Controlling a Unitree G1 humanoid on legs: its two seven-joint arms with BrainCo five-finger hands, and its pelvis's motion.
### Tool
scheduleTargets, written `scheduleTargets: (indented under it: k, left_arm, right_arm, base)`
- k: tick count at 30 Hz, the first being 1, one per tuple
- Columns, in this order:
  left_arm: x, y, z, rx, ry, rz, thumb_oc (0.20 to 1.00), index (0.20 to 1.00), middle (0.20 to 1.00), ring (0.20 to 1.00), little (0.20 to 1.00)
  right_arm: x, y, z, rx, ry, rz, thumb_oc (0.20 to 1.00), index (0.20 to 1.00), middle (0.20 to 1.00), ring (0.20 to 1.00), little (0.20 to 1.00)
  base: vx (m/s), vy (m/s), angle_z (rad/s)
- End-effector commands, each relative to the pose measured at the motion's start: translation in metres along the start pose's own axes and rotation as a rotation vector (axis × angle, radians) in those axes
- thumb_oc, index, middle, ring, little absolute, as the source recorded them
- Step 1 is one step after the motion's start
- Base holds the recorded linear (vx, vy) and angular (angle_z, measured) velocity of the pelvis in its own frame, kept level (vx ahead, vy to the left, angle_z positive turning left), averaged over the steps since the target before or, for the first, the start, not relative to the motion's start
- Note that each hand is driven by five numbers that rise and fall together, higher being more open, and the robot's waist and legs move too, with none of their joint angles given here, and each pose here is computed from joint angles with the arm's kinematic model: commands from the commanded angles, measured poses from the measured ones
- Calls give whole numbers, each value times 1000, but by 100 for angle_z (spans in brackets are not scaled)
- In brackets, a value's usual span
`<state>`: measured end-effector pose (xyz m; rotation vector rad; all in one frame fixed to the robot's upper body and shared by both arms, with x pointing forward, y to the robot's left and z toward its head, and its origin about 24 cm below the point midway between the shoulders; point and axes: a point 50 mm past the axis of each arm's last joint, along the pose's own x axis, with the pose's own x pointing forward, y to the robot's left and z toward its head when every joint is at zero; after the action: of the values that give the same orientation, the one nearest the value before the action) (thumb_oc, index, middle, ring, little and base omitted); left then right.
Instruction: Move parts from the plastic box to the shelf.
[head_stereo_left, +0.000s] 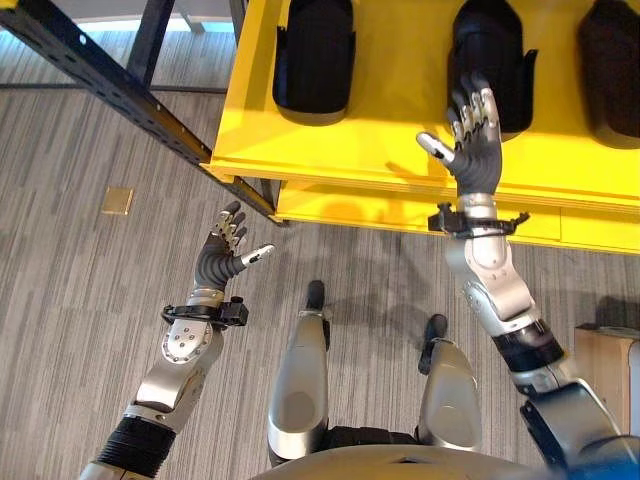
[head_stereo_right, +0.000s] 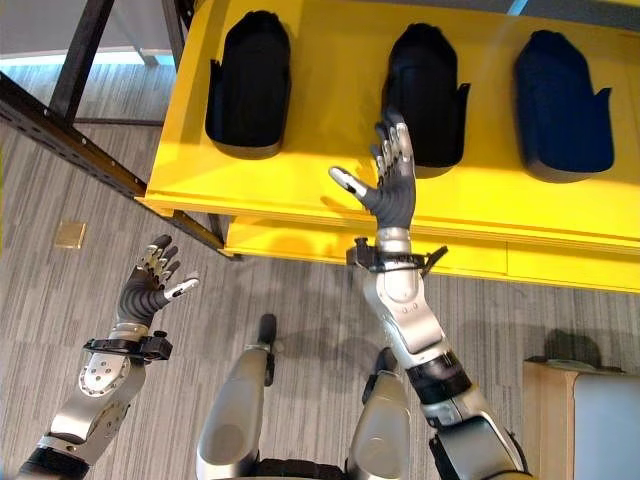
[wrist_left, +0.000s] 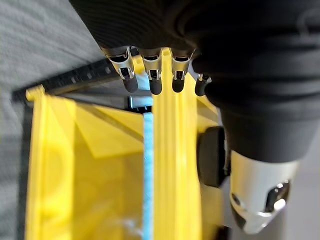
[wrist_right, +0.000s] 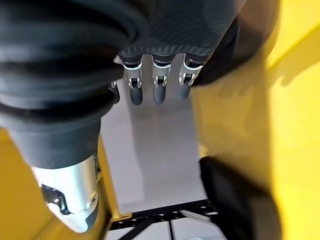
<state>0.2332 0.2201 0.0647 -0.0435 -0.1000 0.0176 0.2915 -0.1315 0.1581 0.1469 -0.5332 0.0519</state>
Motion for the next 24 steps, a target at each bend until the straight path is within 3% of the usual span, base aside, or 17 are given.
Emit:
scheduleTargets:
  k: [1,12,24]
  left_arm:
    - [-13,3,10,-33,-62,-50,1000,1000,1000,1000,1000]
    - [-47,15,-22,-174,77,2,1000,1000,1000,1000,1000]
    - [-58,13,-53,-204,198,60,1000,1000,1000,1000,1000]
  right_arm:
    - [-13,-12,17,-3,-76,80,1000,1000,1000,1000,1000]
    - [-91,-65,-23,-122,284,78,1000,1000,1000,1000,1000]
    - [-132,-88,-51,-168,497,-29,1000,1000,1000,1000,1000]
  base:
    - [72,-42,-19]
    - [68,-21,-22]
    - [19,3,-6]
